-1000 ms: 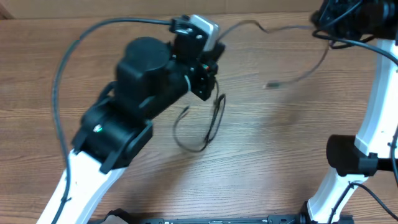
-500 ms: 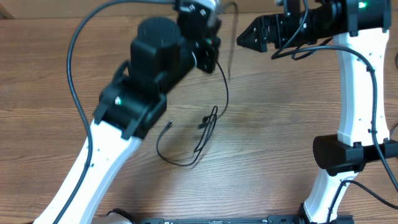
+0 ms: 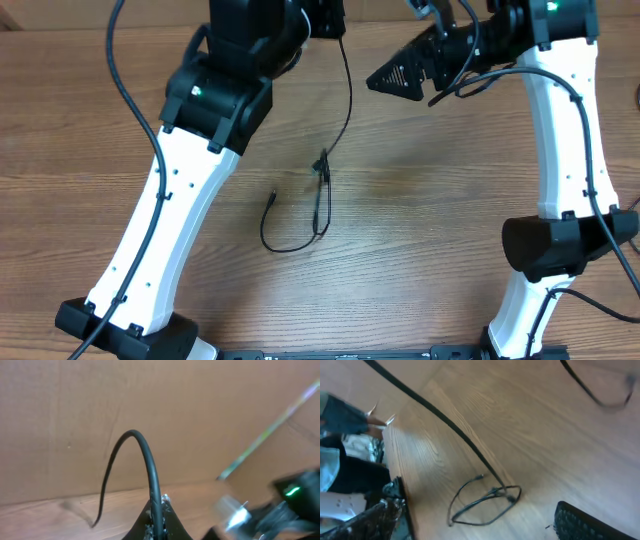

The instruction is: Untangle cables

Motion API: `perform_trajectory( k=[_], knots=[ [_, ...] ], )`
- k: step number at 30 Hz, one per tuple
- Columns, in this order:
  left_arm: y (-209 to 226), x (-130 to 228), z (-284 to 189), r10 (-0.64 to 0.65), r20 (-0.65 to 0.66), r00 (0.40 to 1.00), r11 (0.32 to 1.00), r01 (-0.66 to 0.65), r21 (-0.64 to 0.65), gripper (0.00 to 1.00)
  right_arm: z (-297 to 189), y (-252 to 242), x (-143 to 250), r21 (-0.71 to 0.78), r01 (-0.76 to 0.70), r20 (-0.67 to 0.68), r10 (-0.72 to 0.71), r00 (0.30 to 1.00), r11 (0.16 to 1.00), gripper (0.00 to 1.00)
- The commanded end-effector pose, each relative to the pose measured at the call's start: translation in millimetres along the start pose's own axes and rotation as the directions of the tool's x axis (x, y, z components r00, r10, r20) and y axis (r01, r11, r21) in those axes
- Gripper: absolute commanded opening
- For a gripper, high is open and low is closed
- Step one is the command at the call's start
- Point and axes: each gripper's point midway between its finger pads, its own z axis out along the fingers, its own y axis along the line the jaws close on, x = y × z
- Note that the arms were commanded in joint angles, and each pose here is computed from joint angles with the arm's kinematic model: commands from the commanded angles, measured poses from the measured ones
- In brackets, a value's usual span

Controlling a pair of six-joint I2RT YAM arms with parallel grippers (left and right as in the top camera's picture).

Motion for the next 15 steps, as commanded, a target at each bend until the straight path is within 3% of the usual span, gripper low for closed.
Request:
perform_trajectory(
  k=[1,7,15],
  knots=[
    [-5,-21,-9,-0.201,0.055,0.978,0.979,0.202,-0.02,0.04,20,16,-7,-0.104,0.132,0.041,-0.128,0.991,0.986,0.96],
    [7,-14,-10,-0.386,0.061,0.92,0.917,0.39,-0.08,0.04,46,33,-23,-0.174,0.251,0.112,-0.234,0.966,0.952,0.95],
    [-3,8,14,-0.516,-0.001,0.857,0.855,0.515,-0.056,0.04,69,59,-40,-0.201,0.373,0.161,-0.345,0.925,0.906,1.0]
  ],
)
